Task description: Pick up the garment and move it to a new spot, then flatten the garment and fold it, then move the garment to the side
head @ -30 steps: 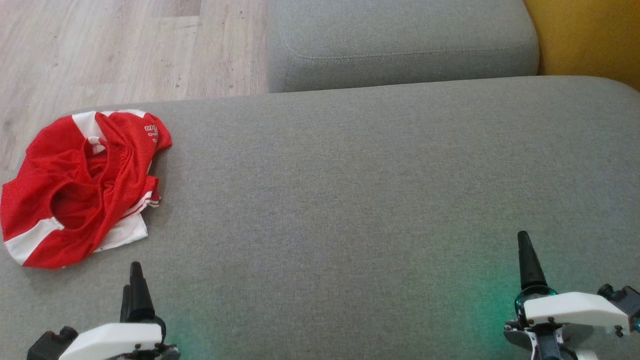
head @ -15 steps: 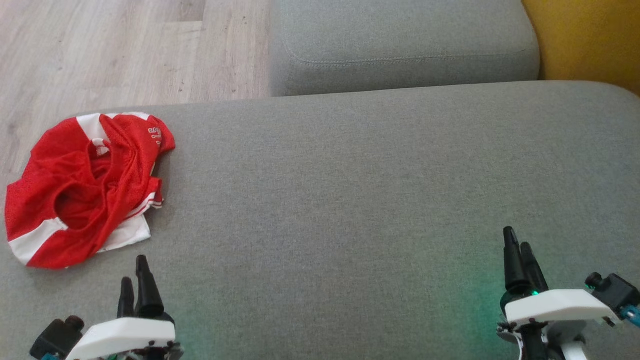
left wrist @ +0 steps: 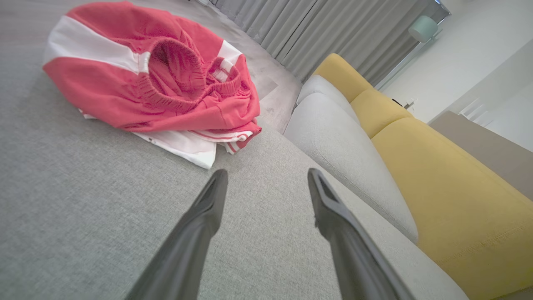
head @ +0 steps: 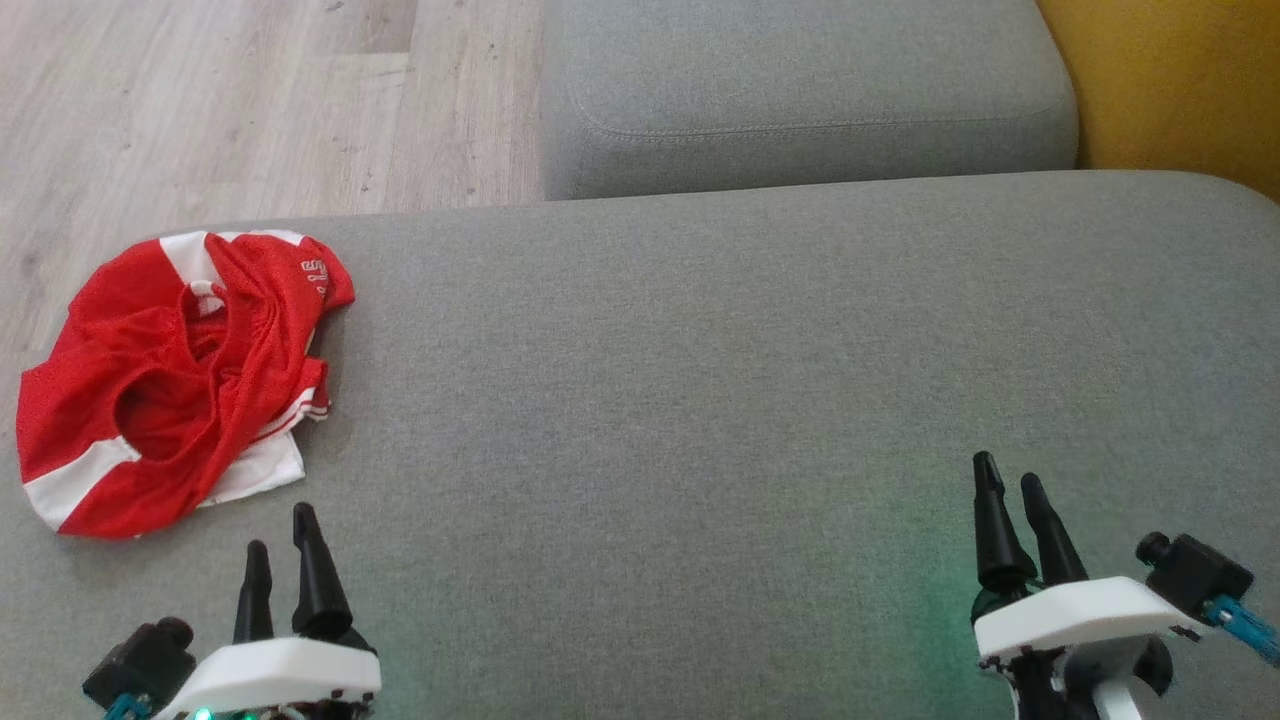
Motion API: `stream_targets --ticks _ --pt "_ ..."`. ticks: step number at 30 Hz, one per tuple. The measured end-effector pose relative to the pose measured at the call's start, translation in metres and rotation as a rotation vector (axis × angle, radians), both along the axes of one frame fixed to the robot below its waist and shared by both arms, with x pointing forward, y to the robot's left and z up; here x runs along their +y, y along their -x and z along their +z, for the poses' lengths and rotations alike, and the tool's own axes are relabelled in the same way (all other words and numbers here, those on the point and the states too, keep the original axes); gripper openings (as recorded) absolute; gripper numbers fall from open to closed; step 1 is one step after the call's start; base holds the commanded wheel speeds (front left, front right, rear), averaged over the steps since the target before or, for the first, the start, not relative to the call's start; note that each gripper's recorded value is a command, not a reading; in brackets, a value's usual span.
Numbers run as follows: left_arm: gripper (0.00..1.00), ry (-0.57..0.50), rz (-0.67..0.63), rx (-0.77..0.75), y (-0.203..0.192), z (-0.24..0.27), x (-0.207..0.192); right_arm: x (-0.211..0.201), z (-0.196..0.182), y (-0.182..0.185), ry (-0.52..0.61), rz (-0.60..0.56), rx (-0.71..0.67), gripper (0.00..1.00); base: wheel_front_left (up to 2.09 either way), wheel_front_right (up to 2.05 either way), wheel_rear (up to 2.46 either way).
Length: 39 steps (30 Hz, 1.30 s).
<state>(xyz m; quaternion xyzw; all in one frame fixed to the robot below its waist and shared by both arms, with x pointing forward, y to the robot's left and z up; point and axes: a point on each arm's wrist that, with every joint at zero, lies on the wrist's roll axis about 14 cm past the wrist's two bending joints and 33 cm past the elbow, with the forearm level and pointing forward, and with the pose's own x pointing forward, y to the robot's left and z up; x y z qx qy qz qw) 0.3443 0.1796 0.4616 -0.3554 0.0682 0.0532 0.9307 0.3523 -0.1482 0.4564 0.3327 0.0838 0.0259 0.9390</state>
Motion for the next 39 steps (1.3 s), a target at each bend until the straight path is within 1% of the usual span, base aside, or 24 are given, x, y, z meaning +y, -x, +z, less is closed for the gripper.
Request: stream_targets --ticks 5,16,22,31,39 --pt "1.0 -0.056 -0.003 -0.02 0.0 0.005 0.0 0.007 0.004 -0.001 0.068 0.031 -0.027 1.0 0.0 0.0 0.0" --pt "1.0 -0.217 -0.045 -0.064 0.001 0.014 -0.008 0.019 0.009 0.0 0.212 0.089 -0.074 1.0 0.0 0.0 0.0" --pt "1.0 -0.293 -0.063 -0.082 0.001 0.017 -0.011 0.026 0.004 0.002 0.288 0.128 -0.076 1.0 0.0 0.0 0.0" --pt "1.0 -0.396 -0.062 -0.079 0.004 0.014 -0.011 0.026 -0.004 0.005 0.403 0.155 -0.08 1.0 0.0 0.0 0.0" --pt "1.0 -0.493 -0.076 -0.089 0.005 0.013 -0.012 0.024 0.004 0.0 0.494 0.161 -0.128 1.0 0.0 0.0 0.0"
